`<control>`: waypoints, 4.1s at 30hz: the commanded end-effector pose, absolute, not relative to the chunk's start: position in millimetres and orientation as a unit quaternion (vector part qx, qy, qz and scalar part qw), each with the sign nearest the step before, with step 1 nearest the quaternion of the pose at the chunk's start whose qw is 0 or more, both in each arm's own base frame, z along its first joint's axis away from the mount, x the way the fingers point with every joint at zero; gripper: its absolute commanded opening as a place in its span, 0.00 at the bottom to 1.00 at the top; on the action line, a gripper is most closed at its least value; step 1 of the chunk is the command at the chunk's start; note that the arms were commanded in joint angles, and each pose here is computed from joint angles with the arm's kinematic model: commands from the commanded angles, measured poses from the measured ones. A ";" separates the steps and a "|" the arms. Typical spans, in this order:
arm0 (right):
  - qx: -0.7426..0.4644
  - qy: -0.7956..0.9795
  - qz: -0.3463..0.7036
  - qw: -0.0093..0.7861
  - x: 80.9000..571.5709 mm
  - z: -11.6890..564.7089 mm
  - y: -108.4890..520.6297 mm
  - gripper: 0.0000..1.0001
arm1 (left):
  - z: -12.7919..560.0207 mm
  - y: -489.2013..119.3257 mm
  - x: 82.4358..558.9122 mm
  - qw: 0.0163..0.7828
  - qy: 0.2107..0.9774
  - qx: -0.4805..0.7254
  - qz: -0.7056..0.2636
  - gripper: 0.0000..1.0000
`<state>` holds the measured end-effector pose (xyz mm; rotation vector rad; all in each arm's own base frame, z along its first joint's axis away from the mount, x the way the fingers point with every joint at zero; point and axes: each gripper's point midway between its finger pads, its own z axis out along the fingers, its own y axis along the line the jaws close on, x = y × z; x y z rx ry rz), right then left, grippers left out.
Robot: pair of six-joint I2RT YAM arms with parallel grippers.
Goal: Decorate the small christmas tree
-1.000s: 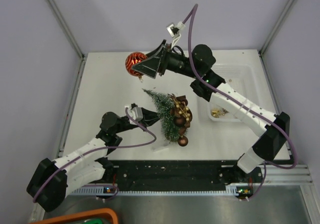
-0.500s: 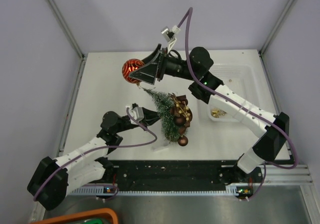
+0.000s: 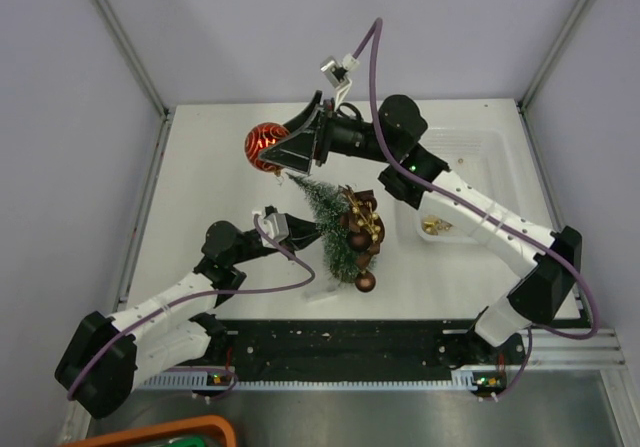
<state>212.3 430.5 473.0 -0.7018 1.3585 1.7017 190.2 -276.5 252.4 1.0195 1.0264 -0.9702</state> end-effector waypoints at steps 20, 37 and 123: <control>-0.249 0.556 0.645 0.462 229.2 481.8 407.6 0.43 | 257.8 -277.4 188.4 0.648 0.443 0.451 -0.425 0.00; -0.203 0.583 0.623 0.481 250.7 474.5 389.7 0.41 | 256.8 -276.6 188.2 0.648 0.445 0.450 -0.424 0.00; 0.045 0.831 0.176 0.525 311.7 255.9 156.8 0.99 | 265.1 -274.1 193.9 0.661 0.441 0.455 -0.402 0.00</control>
